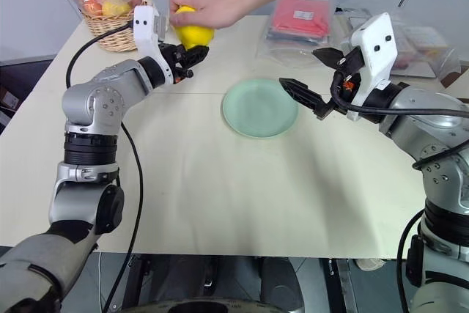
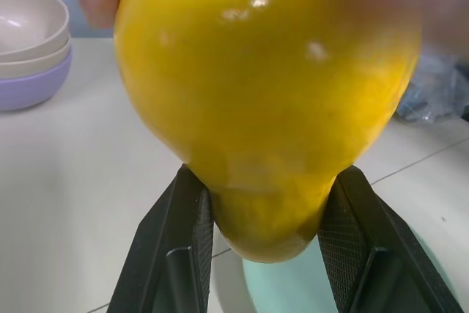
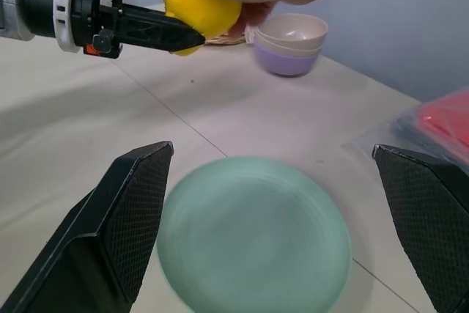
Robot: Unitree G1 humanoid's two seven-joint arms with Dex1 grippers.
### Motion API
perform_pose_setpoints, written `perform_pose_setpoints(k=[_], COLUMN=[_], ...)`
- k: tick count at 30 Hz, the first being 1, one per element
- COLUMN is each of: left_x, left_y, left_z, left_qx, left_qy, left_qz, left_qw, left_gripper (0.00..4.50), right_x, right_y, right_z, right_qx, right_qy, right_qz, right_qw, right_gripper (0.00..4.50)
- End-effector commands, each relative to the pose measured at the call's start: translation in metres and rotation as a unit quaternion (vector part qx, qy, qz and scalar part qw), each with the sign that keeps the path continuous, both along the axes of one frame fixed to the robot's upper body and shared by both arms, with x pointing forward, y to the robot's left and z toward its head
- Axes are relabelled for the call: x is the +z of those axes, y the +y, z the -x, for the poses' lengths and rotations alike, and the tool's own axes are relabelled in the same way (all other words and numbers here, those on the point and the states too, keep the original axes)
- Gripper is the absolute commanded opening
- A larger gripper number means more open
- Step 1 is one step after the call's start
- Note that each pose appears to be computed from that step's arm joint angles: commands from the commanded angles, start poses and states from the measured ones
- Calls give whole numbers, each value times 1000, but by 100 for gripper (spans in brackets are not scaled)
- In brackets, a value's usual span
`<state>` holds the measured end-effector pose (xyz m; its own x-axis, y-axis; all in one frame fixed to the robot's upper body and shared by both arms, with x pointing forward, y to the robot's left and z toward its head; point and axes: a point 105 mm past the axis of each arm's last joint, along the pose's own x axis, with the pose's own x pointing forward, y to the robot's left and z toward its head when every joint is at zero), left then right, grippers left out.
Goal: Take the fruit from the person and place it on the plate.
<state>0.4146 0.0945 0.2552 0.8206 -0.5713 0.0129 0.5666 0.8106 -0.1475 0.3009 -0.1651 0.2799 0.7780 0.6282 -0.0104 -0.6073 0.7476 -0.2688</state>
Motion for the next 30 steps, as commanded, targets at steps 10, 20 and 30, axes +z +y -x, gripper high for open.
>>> perform_pose_setpoints(k=[10, 20, 30], left_x=[-26, -73, -92], left_y=[-55, -108, -118], left_z=[-5, -10, -6], left_qx=[-108, -193, -227], left_qy=[17, 44, 52], left_qz=[-70, -137, -164], left_qw=[992, 971, 959], left_gripper=[139, 139, 446], right_x=[8, 2, -1], right_y=[-1, -7, -10], right_z=[8, 19, 26], right_qx=[-15, -49, -69], right_qy=[-33, -36, -37], right_qz=[8, -1, -8], right_qw=[999, 998, 997], right_gripper=[450, 450, 450])
